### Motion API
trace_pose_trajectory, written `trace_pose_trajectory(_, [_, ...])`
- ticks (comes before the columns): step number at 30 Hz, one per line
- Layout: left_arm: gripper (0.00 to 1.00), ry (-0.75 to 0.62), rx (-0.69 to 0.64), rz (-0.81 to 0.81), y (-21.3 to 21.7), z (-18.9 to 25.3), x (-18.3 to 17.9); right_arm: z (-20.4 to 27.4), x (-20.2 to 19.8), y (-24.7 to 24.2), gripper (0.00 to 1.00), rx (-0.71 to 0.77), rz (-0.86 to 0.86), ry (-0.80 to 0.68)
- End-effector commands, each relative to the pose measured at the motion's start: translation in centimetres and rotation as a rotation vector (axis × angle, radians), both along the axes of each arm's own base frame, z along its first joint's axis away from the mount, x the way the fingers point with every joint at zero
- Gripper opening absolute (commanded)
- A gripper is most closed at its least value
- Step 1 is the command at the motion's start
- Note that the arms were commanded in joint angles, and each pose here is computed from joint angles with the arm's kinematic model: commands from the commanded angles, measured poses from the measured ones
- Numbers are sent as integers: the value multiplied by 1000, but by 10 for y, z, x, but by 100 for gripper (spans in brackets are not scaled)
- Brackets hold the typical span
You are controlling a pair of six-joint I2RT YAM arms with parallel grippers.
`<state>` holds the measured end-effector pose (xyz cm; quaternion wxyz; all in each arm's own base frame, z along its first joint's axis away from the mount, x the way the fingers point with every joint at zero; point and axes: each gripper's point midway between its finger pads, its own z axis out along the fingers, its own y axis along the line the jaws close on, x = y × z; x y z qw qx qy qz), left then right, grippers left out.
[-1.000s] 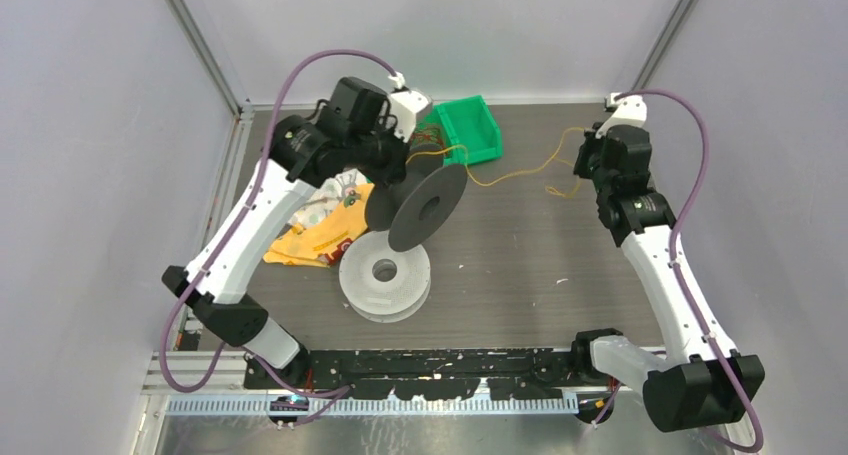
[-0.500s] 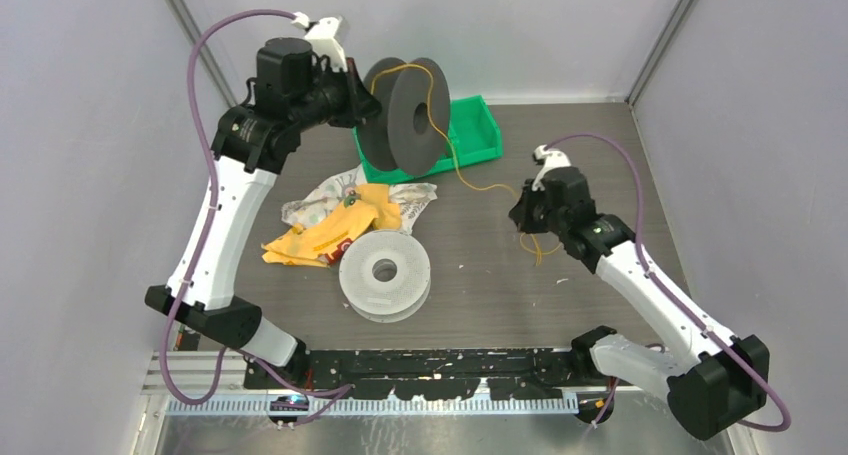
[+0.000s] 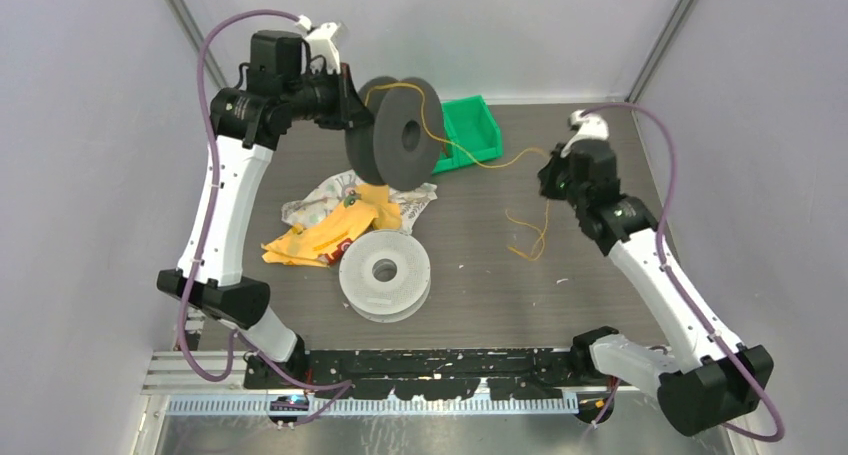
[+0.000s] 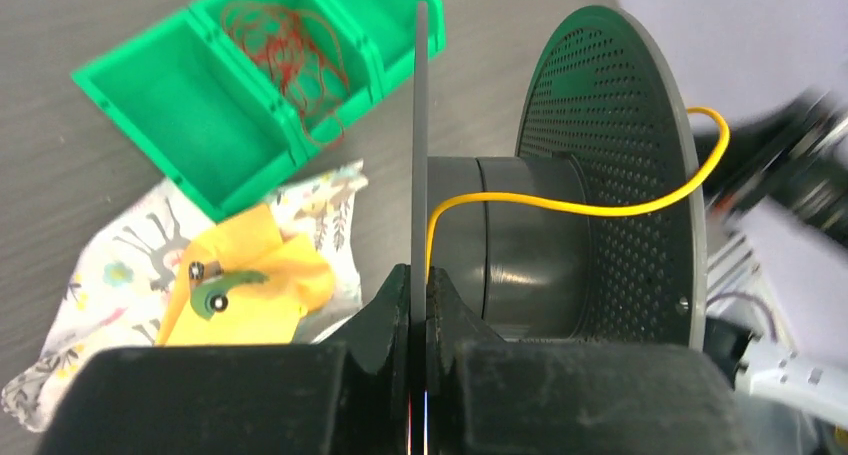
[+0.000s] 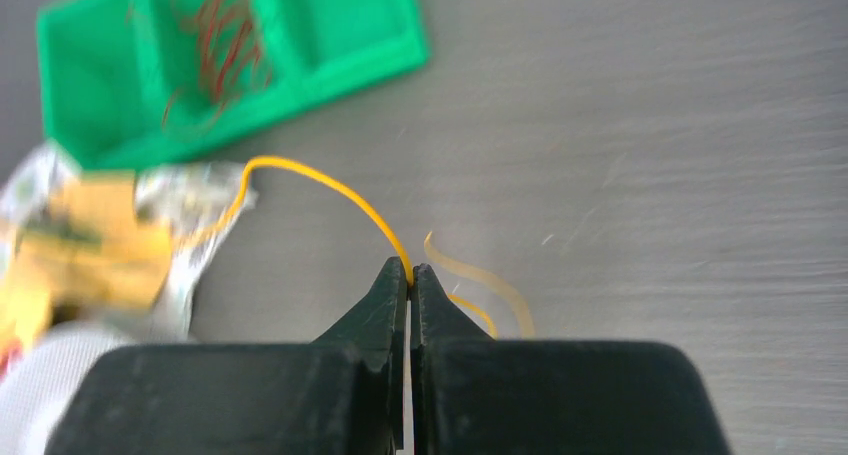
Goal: Wrap the cables
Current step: Wrap the cable around the cable reel.
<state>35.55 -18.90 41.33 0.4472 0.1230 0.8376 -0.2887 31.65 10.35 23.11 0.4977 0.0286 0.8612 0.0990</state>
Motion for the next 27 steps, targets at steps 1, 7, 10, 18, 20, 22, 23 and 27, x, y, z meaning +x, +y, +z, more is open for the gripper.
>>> trace_pose_trajectory(1, [1,62,69,-152,-1,-29,-35,54,47,-58,1,36,-158,-142])
trace_pose_trajectory(7, [1,105,77,-262,-1,-62,-74,49,84,-125,1,39,-349,-113])
trace_pose_trajectory(10, [1,94,46,-296,-5,-61,-85,31,98,-132,1,30,-367,-66])
trace_pose_trajectory(18, [1,-86,-140,-269,-18,10,-76,-29,83,-112,1,63,-286,74])
trace_pose_trajectory(20, [1,-103,-194,-190,-16,28,-58,-33,73,-98,1,75,-247,78])
trace_pose_trajectory(22, [1,-100,-252,-98,-15,42,-38,-32,61,-76,1,79,-190,68])
trace_pose_trajectory(23, [1,-100,-267,-32,-12,45,-24,-30,54,-65,1,78,-160,60])
trace_pose_trajectory(27, [1,-114,-306,200,7,46,20,-31,25,-26,1,59,-53,65])
